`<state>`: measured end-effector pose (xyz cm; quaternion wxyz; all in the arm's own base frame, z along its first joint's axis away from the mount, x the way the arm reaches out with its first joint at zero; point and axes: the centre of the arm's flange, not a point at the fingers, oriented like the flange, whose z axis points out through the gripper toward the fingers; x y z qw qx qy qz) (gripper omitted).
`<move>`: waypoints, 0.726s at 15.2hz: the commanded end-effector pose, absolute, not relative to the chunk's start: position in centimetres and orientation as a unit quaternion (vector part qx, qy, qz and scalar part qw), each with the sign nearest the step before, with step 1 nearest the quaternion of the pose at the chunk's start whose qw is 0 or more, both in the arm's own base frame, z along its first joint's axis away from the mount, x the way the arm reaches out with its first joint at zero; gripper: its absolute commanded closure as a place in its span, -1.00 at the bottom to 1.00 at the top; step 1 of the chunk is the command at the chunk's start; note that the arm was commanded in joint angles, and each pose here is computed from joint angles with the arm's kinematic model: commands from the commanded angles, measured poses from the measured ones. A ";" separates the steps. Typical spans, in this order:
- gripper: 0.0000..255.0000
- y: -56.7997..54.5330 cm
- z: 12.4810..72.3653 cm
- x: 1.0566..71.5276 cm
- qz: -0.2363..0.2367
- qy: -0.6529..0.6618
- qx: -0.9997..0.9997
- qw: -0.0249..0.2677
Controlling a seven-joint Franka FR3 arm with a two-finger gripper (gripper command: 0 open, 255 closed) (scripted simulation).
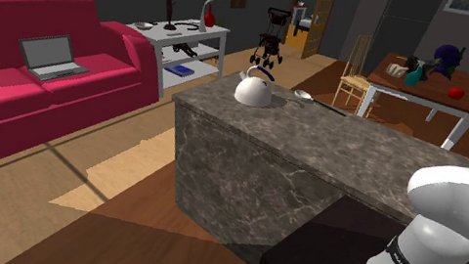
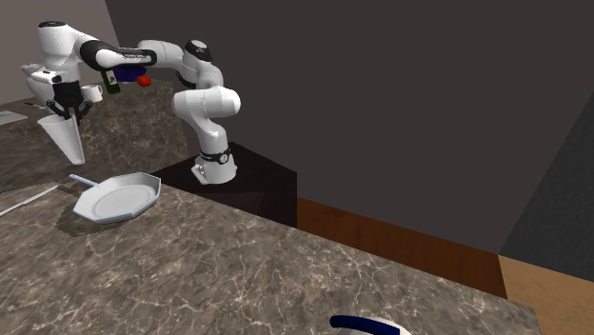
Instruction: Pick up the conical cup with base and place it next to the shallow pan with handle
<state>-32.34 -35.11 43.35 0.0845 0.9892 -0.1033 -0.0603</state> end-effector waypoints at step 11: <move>-1.00 -35.1 41.6 -32.5 -0.060 -0.103 0.989 0.085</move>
